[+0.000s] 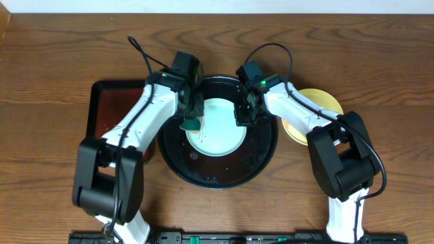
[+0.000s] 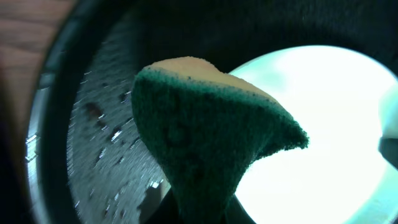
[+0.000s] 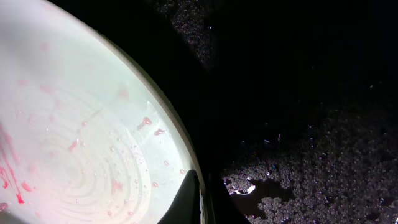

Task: Clean dirty plates on tray and stack at the side
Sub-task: 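Scrub the held pale green plate with the sponge in left gripper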

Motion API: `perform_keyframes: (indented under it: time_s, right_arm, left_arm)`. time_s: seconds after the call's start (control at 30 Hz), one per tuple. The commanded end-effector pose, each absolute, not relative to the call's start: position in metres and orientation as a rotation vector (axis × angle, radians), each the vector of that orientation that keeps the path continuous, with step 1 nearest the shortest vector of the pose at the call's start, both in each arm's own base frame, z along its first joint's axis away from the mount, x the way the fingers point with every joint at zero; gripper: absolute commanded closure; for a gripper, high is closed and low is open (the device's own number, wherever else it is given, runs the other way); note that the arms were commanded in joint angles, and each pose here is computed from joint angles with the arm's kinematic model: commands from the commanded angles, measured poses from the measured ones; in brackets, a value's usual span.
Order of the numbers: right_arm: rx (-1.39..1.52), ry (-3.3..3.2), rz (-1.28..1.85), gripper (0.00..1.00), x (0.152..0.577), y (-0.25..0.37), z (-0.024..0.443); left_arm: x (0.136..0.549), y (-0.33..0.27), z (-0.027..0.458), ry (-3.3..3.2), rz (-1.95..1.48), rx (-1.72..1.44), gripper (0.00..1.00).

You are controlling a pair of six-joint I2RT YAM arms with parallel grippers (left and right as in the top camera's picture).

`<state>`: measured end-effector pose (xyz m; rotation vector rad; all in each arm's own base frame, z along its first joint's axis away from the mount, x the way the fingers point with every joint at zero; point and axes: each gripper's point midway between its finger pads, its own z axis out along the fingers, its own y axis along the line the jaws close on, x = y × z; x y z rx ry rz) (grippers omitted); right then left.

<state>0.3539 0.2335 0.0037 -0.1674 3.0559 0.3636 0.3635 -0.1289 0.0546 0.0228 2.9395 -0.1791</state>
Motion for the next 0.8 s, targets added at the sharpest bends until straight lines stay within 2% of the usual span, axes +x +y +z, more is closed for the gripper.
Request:
perform_keyframes:
  time_s: [0.0, 0.17, 0.33, 0.53, 0.67, 0.77]
  right_arm:
    - [-0.138, 3.101, 0.313, 0.99, 0.344, 0.226, -0.012]
    - [-0.138, 3.101, 0.312, 0.99, 0.344, 0.226, -0.012]
    - [-0.137, 3.098, 0.307, 0.99, 0.344, 0.226, -0.012]
    - [-0.137, 3.095, 0.306, 0.99, 0.345, 0.226, -0.012]
    - [-0.137, 3.095, 0.306, 0.99, 0.345, 0.226, -0.012]
    - [-0.137, 3.096, 0.307, 0.99, 0.345, 0.226, -0.012]
  left_arm:
    - [0.359, -0.138, 0.027, 2.985, -0.163, 0.149, 0.93]
    - [0.348, -0.152, 0.000, 3.051, -0.173, 0.206, 0.93]
    - [0.323, -0.176, -0.004, 3.135, -0.321, 0.266, 0.92]
    - [0.298, -0.224, 0.016, 3.069, -0.825, 0.572, 0.93]
    - [0.314, -0.217, 0.014, 3.033, -0.761, 0.546, 0.93]
    - [0.340, -0.192, 0.005, 3.023, -0.532, 0.393, 0.92]
